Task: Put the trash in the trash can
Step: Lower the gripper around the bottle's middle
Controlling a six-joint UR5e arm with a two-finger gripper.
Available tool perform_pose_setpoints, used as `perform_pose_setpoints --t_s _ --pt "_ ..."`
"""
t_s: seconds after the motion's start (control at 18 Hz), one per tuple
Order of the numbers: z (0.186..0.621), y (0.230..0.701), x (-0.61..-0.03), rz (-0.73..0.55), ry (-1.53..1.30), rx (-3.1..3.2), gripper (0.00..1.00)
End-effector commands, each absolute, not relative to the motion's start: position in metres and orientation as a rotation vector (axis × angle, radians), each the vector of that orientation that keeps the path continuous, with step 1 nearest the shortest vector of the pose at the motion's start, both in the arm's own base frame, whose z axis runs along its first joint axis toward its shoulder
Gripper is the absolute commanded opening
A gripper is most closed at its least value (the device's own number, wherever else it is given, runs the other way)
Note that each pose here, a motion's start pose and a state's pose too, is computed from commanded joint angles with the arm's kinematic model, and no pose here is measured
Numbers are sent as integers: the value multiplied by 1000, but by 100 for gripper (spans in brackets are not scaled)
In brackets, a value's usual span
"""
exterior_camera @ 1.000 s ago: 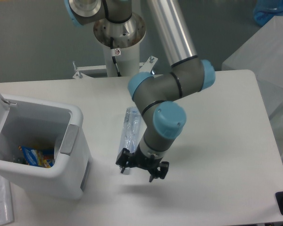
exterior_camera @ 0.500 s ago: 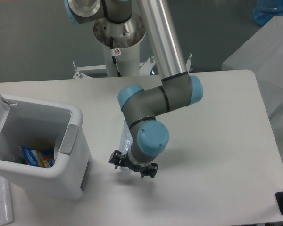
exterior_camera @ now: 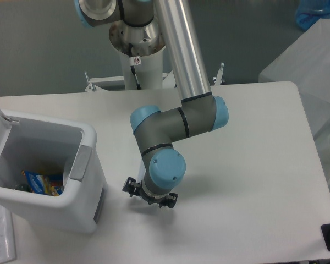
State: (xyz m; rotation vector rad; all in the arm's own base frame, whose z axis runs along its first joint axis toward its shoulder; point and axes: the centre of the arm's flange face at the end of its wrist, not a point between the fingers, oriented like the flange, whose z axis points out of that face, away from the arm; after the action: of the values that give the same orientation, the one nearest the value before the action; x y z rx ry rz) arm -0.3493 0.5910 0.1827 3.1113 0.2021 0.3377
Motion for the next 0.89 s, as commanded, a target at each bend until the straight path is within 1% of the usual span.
perform_pose_setpoints --t_s 0.17,0.44,0.61,0.83,0.89 --pt "183 590 -350 339 207 3110 70" --pt "186 591 -349 336 204 3112 61" --pt "187 590 -348 345 207 3104 49" --pt "194 590 -349 335 207 3113 36" --pt "196 590 -349 332 206 3116 34"
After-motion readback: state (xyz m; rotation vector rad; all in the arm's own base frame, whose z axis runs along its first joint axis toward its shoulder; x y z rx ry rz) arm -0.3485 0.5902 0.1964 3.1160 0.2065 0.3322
